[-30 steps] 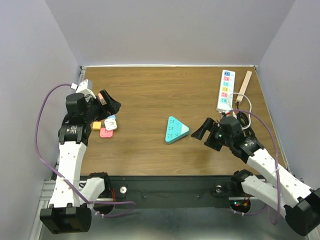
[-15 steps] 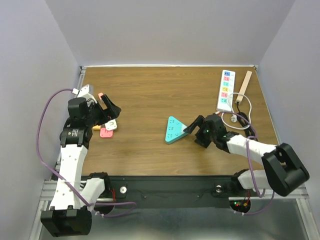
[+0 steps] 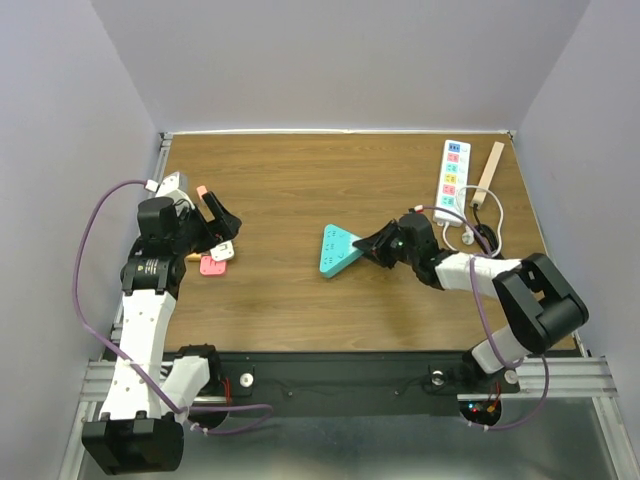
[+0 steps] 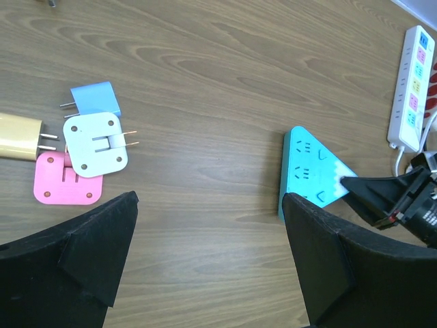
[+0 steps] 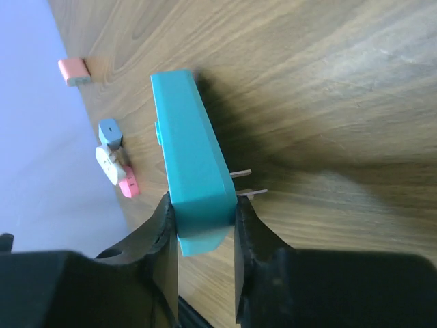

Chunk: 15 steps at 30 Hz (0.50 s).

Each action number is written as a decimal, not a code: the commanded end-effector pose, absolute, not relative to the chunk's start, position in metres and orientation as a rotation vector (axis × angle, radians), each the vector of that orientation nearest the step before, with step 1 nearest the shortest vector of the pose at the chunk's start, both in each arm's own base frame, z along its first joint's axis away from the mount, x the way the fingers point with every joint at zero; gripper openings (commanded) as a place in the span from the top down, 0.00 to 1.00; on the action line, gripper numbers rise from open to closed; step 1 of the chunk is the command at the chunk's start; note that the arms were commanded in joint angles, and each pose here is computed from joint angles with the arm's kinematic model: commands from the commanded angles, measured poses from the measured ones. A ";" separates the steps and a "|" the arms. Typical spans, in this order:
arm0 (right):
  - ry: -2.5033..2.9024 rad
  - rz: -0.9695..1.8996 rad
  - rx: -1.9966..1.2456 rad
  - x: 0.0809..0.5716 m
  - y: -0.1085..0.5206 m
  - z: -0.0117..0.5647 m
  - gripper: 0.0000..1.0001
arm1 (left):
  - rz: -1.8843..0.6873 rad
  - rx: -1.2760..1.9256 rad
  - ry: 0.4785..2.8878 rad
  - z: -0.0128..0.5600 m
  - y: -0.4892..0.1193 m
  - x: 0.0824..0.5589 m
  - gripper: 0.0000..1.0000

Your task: Pull the plug off the socket

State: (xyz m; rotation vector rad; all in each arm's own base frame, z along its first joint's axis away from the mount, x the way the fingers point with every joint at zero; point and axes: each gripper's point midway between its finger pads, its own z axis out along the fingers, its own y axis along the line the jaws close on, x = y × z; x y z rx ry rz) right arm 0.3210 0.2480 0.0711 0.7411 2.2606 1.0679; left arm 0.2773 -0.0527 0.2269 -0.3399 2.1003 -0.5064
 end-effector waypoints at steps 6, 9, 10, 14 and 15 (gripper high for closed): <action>2.102 1.000 0.781 0.340 0.215 0.116 1.00 | -0.486 -0.323 2.077 0.226 -0.050 0.283 0.01; 2.033 0.926 0.837 0.357 0.179 0.129 1.00 | -0.509 -0.321 2.075 0.226 -0.053 0.286 0.01; 2.015 0.914 0.854 0.363 0.169 0.132 1.00 | -0.512 -0.319 2.074 0.227 -0.053 0.286 0.01; 1.903 0.820 0.939 0.401 0.095 0.150 1.00 | -0.533 -0.314 2.074 0.228 -0.056 0.289 0.01; 1.887 0.805 0.948 0.408 0.083 0.153 1.00 | -0.534 -0.311 2.072 0.229 -0.056 0.289 0.01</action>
